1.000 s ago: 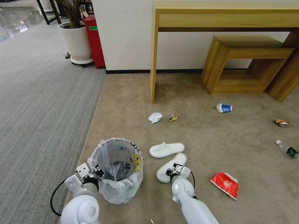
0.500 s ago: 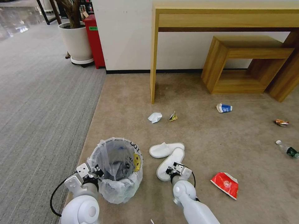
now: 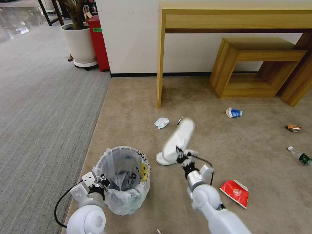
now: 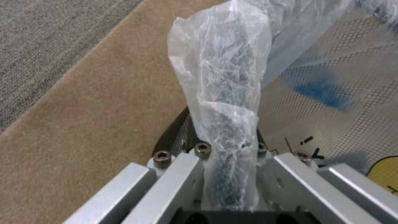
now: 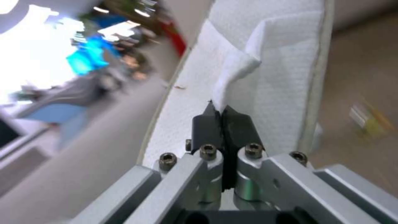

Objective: Pick up the trash bin and place the garbage on the floor into it.

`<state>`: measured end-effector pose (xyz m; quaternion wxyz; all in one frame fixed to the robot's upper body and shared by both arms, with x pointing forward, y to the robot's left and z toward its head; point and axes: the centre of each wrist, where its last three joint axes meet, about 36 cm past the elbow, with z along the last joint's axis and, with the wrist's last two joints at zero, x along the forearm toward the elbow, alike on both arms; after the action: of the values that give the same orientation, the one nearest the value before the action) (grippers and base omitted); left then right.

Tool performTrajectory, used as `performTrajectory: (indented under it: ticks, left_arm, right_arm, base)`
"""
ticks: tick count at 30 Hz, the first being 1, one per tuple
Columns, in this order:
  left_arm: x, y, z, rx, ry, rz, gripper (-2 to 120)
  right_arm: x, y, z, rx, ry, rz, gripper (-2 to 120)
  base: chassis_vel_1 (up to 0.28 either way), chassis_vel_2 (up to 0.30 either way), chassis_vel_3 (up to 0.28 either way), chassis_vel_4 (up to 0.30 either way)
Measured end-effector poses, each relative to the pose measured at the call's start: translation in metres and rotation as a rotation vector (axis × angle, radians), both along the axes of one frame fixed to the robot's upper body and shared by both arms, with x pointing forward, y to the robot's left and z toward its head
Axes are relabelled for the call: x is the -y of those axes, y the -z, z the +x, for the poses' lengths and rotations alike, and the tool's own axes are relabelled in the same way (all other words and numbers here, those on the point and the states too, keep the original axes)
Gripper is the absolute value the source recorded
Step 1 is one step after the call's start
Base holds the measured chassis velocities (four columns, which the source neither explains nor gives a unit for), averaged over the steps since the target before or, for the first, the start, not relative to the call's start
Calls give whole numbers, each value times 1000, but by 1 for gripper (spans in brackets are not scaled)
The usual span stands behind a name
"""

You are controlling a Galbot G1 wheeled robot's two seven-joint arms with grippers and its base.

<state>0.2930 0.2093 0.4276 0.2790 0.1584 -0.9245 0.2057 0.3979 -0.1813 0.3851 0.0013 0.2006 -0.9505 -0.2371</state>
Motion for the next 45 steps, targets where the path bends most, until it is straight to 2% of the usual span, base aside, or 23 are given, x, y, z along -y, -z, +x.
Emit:
performTrajectory:
  ticks: [1, 2, 5, 6, 8, 11, 17, 24, 34, 45]
  left_arm:
    - [0, -2, -1, 2, 2, 0, 1]
    - [0, -2, -1, 2, 2, 0, 1]
    - [0, -11, -4, 13, 9, -3, 1]
    - [0, -11, -4, 13, 9, -3, 1]
    - [0, -21, -7, 30, 13, -10, 1]
    - [0, -26, -9, 37, 14, -12, 1]
    - [2, -30, -13, 41, 19, -14, 1]
    - [2, -34, -13, 49, 20, -13, 1]
    - [3, -34, -12, 53, 24, -6, 1]
    - [3, -35, -14, 55, 27, -2, 1]
  right_arm:
    - [3, -11, 1, 54, -35, -6, 0]
    - [3, -11, 1, 54, -35, -6, 0]
    - [4, -45, -3, 181, -158, -1, 0]
    - [4, -45, -3, 181, -158, -1, 0]
    - [2, -56, -7, 239, -249, -2, 0]
    - [1, -55, -9, 246, -288, -1, 0]
    - [-7, -33, -14, 231, -427, -21, 0]
    - [-23, -9, -18, 206, -537, -78, 0]
    - [-40, 23, -15, 191, -620, -175, 0]
    - [-54, 47, -13, 184, -648, -267, 0]
  base:
    - [0, 0, 0, 0]
    - [0, 0, 0, 0]
    - [0, 0, 0, 0]
    - [0, 0, 0, 0]
    - [0, 0, 0, 0]
    - [0, 0, 0, 0]
    - [0, 0, 0, 0]
    - [0, 0, 0, 0]
    - [0, 0, 0, 0]
    - [0, 0, 0, 0]
